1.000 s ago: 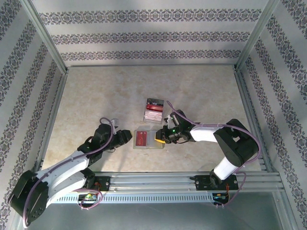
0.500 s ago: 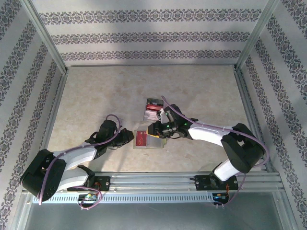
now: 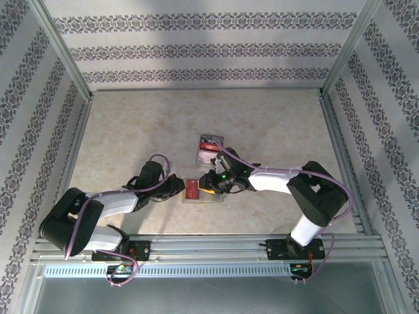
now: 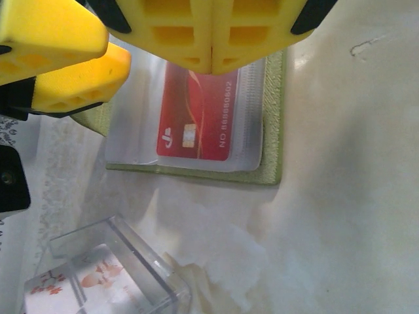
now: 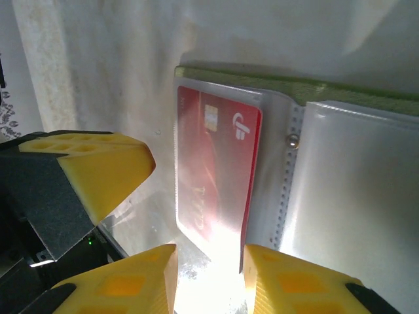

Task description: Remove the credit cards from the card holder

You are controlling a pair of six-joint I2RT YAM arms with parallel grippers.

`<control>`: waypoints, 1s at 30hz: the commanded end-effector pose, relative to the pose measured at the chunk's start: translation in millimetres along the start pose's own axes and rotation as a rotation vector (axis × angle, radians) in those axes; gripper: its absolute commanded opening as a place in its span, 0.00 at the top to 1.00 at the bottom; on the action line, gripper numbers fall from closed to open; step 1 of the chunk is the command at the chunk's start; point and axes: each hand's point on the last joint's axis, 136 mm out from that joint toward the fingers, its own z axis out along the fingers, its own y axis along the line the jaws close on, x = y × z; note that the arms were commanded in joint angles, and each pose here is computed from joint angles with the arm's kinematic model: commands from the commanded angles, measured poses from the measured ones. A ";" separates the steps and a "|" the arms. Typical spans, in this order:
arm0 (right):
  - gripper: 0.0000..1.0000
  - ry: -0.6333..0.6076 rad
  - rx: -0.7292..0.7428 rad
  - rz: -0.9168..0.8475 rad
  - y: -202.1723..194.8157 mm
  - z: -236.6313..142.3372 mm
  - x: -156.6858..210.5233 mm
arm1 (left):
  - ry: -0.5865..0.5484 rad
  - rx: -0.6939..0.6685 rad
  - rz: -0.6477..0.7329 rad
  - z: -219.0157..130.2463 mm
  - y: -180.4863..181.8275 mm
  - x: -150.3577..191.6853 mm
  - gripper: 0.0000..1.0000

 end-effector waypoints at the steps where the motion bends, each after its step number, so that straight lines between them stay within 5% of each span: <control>1: 0.68 -0.014 0.004 -0.004 0.8 3.9 -2.8 | -0.029 0.040 0.046 1.8 -12.6 -14.2 0.98; 30: 0.71 -0.008 0.018 0.031 -12.3 19.9 -3.2 | 0.014 -0.065 0.013 10.1 25.0 2.7 1.00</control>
